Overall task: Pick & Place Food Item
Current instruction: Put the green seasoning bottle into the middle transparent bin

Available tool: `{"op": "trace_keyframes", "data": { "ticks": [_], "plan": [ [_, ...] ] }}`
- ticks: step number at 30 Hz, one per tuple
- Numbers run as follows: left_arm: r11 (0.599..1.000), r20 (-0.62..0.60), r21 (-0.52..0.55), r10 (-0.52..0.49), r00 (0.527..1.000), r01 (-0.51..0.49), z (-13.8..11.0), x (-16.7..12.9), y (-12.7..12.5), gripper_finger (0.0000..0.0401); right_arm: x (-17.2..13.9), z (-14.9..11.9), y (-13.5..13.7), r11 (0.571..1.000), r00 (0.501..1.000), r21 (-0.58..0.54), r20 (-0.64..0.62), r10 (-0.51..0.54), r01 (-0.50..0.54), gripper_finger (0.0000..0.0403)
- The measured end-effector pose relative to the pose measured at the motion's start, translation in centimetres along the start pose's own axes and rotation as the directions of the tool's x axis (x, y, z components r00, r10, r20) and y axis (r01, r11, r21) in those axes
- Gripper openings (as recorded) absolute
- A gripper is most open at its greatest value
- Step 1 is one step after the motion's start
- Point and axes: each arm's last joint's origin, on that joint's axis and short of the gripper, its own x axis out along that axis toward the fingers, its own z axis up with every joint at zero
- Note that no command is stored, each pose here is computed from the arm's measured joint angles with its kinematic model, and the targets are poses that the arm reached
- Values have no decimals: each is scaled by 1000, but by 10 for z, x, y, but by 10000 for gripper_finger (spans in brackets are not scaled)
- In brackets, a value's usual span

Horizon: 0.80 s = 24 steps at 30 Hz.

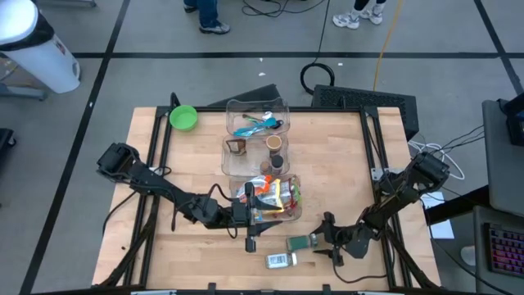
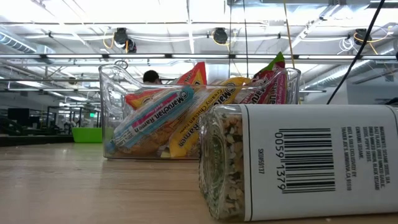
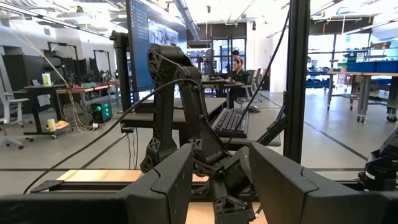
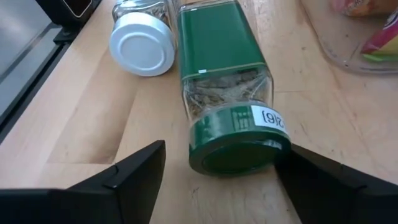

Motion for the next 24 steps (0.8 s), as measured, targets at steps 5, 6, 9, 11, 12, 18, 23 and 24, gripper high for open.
{"op": "trace_keyframes", "data": {
  "ticks": [5,6,9,11,12,18,23,24],
  "plan": [
    [1000,0,0,0,1000,0,0,0,0,166,0,1,0,1000,1000,-27,22,-12,12,283],
    [1000,0,0,0,1000,0,0,0,0,166,1,2,0,999,1000,-31,26,-12,13,282],
    [1000,0,0,0,1000,0,0,0,0,166,2,4,-2,999,999,-33,38,-18,19,278],
    [1000,0,1,0,1000,0,0,0,0,166,2,5,-3,999,998,-34,46,-31,32,277],
    [1000,0,3,0,1000,0,0,0,0,166,3,5,-4,999,998,-32,49,-36,38,277],
    [1000,-1,3,0,1000,0,0,0,0,166,4,7,-6,998,997,-25,59,-49,51,277],
    [1000,-1,2,0,1000,0,0,0,0,166,4,9,-4,998,996,-44,79,-39,43,276],
    [1000,-1,2,0,1000,0,0,0,0,166,4,10,-4,998,996,-49,86,-35,40,276]
  ]
}}
